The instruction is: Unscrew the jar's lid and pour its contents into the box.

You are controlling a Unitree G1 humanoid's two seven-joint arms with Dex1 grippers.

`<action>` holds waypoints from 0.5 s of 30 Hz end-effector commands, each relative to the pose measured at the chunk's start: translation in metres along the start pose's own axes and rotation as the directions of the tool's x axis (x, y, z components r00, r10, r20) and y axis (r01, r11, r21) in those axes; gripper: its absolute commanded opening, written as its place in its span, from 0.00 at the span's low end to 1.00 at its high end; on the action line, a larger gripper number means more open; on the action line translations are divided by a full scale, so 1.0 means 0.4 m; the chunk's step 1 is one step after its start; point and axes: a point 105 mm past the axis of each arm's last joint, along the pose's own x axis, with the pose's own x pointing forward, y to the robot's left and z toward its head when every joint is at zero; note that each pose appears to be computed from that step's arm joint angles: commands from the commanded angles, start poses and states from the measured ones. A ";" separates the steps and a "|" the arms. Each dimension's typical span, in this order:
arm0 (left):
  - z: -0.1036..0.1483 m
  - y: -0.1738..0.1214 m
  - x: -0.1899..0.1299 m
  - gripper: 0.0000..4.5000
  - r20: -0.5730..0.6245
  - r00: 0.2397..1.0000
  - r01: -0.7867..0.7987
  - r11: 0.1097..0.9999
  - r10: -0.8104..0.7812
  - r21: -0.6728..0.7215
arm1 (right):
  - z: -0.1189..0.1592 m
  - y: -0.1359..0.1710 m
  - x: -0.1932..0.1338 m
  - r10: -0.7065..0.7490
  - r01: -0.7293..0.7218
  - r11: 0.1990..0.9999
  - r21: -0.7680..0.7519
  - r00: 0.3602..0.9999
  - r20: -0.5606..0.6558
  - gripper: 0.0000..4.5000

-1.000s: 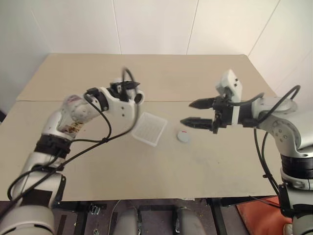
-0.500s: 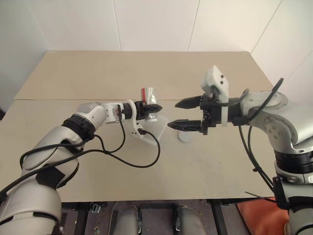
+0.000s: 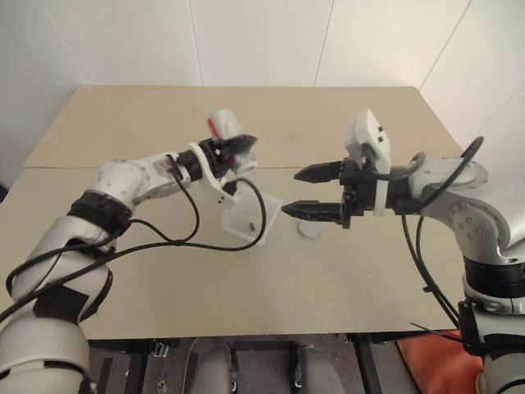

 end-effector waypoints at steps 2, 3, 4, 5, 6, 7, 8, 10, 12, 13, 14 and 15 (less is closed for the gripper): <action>-0.029 0.030 -0.065 0.45 -0.147 0.988 -0.142 0.626 0.044 -0.767 | 0.018 0.001 -0.010 -0.016 0.021 0.998 -0.061 0.996 0.085 0.99; -0.024 0.022 -0.078 0.45 -0.160 0.986 -0.160 0.510 0.044 -0.845 | 0.016 0.001 -0.010 -0.020 0.026 0.998 -0.061 0.995 0.097 0.99; -0.022 0.009 -0.091 0.45 -0.190 0.981 -0.192 0.361 0.042 -0.913 | 0.014 0.001 -0.010 -0.023 0.030 0.998 -0.056 0.994 0.108 0.99; -0.023 -0.011 -0.107 0.45 -0.233 0.972 -0.235 0.211 0.036 -0.949 | 0.013 -0.002 -0.009 -0.035 0.042 0.998 -0.054 0.992 0.122 0.99; -0.022 -0.025 -0.118 0.45 -0.261 0.965 -0.262 0.121 0.023 -0.957 | 0.012 -0.003 -0.009 -0.042 0.050 0.997 -0.053 0.990 0.131 0.99; -0.016 -0.041 -0.128 0.45 -0.276 0.961 -0.276 0.055 0.013 -0.959 | 0.011 -0.006 -0.010 -0.055 0.062 0.997 -0.044 0.989 0.139 0.99; -0.010 -0.055 -0.136 0.45 -0.290 0.957 -0.290 0.005 0.005 -0.957 | 0.010 -0.009 -0.013 -0.065 0.071 0.997 -0.036 0.987 0.145 0.99; -0.005 -0.093 -0.144 0.45 -0.310 0.950 -0.312 -0.059 -0.034 -0.948 | 0.009 -0.011 -0.014 -0.079 0.085 0.996 -0.027 0.984 0.158 0.99; -0.009 -0.123 -0.144 0.45 -0.343 0.937 -0.348 -0.136 -0.059 -0.928 | 0.009 -0.014 -0.014 -0.093 0.097 0.995 -0.018 0.981 0.168 0.99; -0.010 -0.129 -0.143 0.45 -0.351 0.934 -0.356 -0.158 -0.063 -0.921 | 0.009 -0.014 -0.014 -0.097 0.101 0.995 -0.014 0.981 0.170 0.99; -0.012 -0.143 -0.140 0.45 -0.366 0.928 -0.372 -0.182 -0.066 -0.910 | 0.009 -0.014 -0.015 -0.101 0.104 0.994 -0.012 0.980 0.174 0.99; -0.008 -0.161 -0.136 0.45 -0.366 0.928 -0.373 -0.169 -0.074 -0.912 | 0.010 -0.013 -0.016 -0.103 0.106 0.994 -0.008 0.979 0.178 0.99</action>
